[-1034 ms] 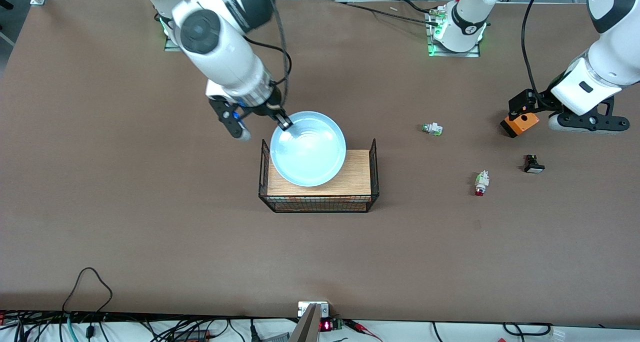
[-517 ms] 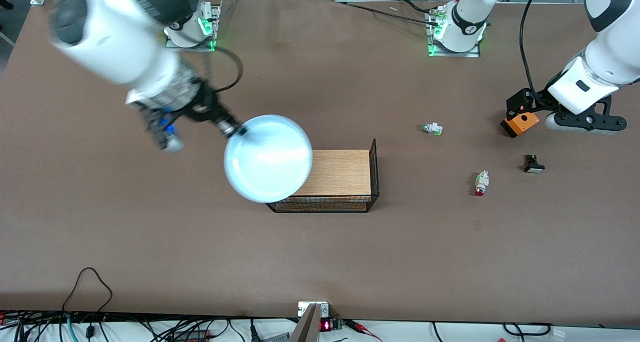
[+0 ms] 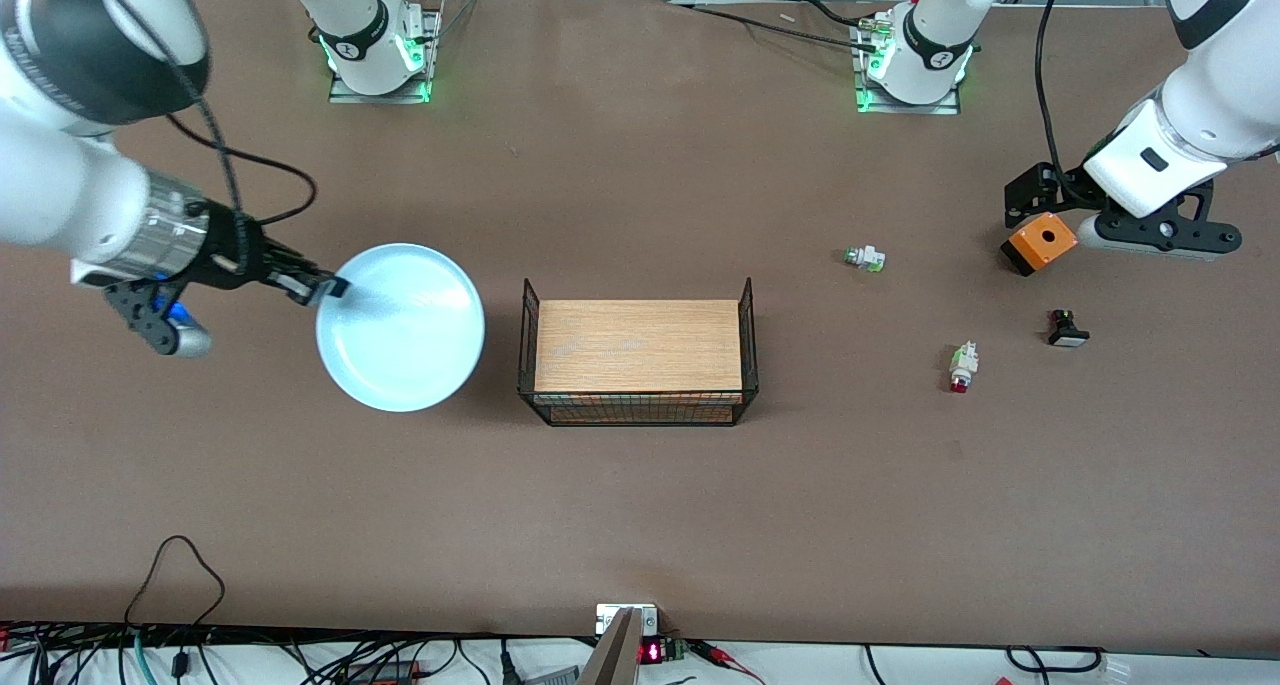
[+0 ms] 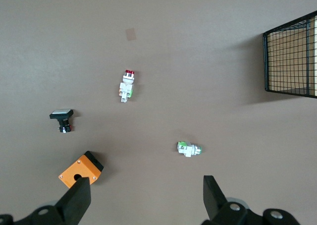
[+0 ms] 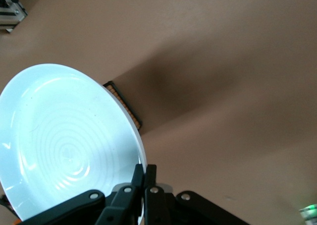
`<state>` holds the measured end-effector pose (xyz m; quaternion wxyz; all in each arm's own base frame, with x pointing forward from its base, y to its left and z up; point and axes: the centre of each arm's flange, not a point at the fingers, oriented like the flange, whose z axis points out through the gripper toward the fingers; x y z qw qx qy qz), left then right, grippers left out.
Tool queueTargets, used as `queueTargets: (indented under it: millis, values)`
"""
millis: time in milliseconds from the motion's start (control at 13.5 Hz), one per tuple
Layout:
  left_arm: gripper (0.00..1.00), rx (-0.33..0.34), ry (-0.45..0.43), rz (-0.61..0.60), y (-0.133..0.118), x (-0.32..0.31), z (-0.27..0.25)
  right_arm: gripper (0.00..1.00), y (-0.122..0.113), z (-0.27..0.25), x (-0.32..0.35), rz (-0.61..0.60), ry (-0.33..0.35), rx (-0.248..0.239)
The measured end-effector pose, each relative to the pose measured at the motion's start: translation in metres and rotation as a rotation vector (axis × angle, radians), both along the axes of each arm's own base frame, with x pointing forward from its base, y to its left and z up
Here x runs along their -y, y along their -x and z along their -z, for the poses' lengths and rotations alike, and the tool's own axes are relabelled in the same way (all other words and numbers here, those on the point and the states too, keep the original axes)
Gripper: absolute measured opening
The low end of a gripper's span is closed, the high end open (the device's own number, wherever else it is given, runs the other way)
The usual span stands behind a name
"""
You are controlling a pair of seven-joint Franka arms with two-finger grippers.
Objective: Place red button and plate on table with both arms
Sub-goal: 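Lift the blue plate out of the tray with the right gripper, then lower the blue plate onto the table and open the right gripper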
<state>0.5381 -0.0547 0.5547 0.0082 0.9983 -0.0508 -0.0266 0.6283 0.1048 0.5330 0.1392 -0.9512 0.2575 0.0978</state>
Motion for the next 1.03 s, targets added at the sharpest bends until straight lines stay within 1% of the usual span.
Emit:
queueTargets:
  millis: [74, 148, 222, 296, 369, 443, 591, 665, 887, 1034]
  values:
    - [1.0, -0.001, 0.0, 0.001, 0.0, 0.0, 0.0, 0.03, -0.002, 0.004, 0.025, -0.056, 0.008, 0.004]
    - [1.0, -0.001, 0.0, 0.0, 0.0, 0.0, 0.0, 0.03, -0.003, 0.01, 0.049, -0.126, 0.036, 0.01]
    - [1.0, -0.002, 0.0, 0.0, 0.0, 0.0, 0.0, 0.03, -0.004, 0.018, 0.065, -0.209, 0.083, 0.014]
    - [1.0, -0.003, 0.0, 0.0, 0.0, 0.0, 0.0, 0.03, -0.005, 0.028, 0.075, -0.293, 0.133, 0.012]
    - [1.0, -0.003, 0.0, 0.0, 0.0, 0.0, 0.0, 0.03, -0.005, 0.037, 0.078, -0.355, 0.163, 0.003]
    - [1.0, -0.004, 0.0, 0.0, 0.0, 0.0, 0.0, 0.03, -0.004, 0.044, 0.079, -0.394, 0.175, -0.007]
    - [1.0, -0.005, 0.0, 0.0, 0.001, 0.0, 0.0, 0.03, -0.003, 0.062, 0.082, -0.435, 0.176, -0.023]
    - [1.0, -0.005, 0.0, 0.0, 0.001, 0.0, 0.0, 0.03, -0.002, 0.075, 0.085, -0.447, 0.174, -0.022]
    - [1.0, -0.006, -0.001, -0.001, 0.001, -0.001, 0.001, 0.03, 0.006, 0.134, 0.112, -0.484, 0.162, -0.01]
    - [1.0, -0.006, -0.001, -0.002, 0.001, -0.001, 0.001, 0.03, 0.018, 0.182, 0.137, -0.511, 0.158, 0.015]
